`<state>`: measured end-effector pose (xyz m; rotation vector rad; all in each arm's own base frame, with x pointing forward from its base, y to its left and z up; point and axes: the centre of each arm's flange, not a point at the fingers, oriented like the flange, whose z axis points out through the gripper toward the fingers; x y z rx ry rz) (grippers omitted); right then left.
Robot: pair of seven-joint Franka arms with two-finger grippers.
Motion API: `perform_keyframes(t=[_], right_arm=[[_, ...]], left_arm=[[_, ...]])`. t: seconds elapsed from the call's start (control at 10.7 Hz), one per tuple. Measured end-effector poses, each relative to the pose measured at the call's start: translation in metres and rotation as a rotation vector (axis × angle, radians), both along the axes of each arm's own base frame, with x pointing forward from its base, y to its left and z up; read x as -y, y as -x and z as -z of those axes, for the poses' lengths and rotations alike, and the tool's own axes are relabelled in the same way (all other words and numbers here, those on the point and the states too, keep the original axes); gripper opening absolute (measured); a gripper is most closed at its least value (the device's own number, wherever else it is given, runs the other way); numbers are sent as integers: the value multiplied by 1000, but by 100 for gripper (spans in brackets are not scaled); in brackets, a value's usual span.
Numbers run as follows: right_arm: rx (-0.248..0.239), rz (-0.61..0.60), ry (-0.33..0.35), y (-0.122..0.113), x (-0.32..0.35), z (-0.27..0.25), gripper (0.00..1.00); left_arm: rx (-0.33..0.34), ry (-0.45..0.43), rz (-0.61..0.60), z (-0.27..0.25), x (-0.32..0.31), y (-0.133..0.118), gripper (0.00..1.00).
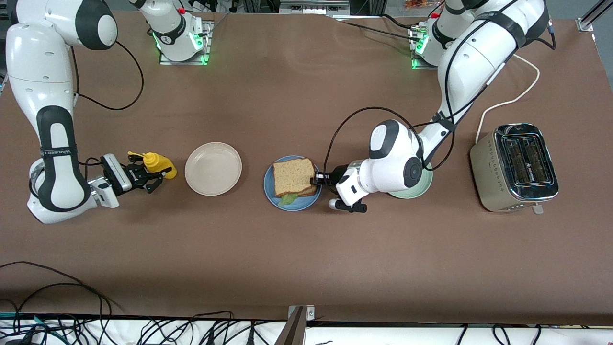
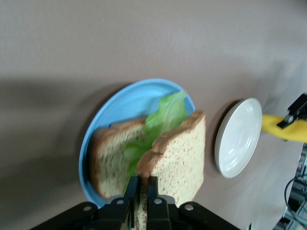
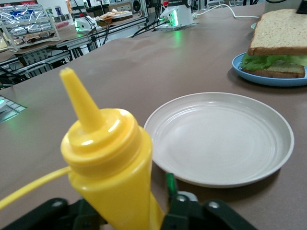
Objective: Make sandwich in blue plate with both arms
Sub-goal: 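Lay the bread on the lettuce while the right gripper sets down the mustard, then open and withdraw the left gripper while the right gripper releases the mustard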
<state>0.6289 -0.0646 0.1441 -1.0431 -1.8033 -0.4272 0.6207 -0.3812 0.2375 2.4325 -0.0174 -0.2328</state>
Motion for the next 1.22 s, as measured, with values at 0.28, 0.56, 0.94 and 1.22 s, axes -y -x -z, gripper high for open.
perform_keyframes(t=[0.28,0.56,0.94,1.22], right_arm=[[-18,13,-7,5,13,0,87],[-30,32,1,9,36,-4,100],[-48,64,40,9,54,-12,100],[-132,80,93,2,56,-44,100]], left_arm=[[-31,-10,27,3,-4,2,30],[9,-7,8,-15,-14,-13,68],[40,-72,65,-98,-48,-20,100],[-13,-197,168,-186,-128,-9,100]])
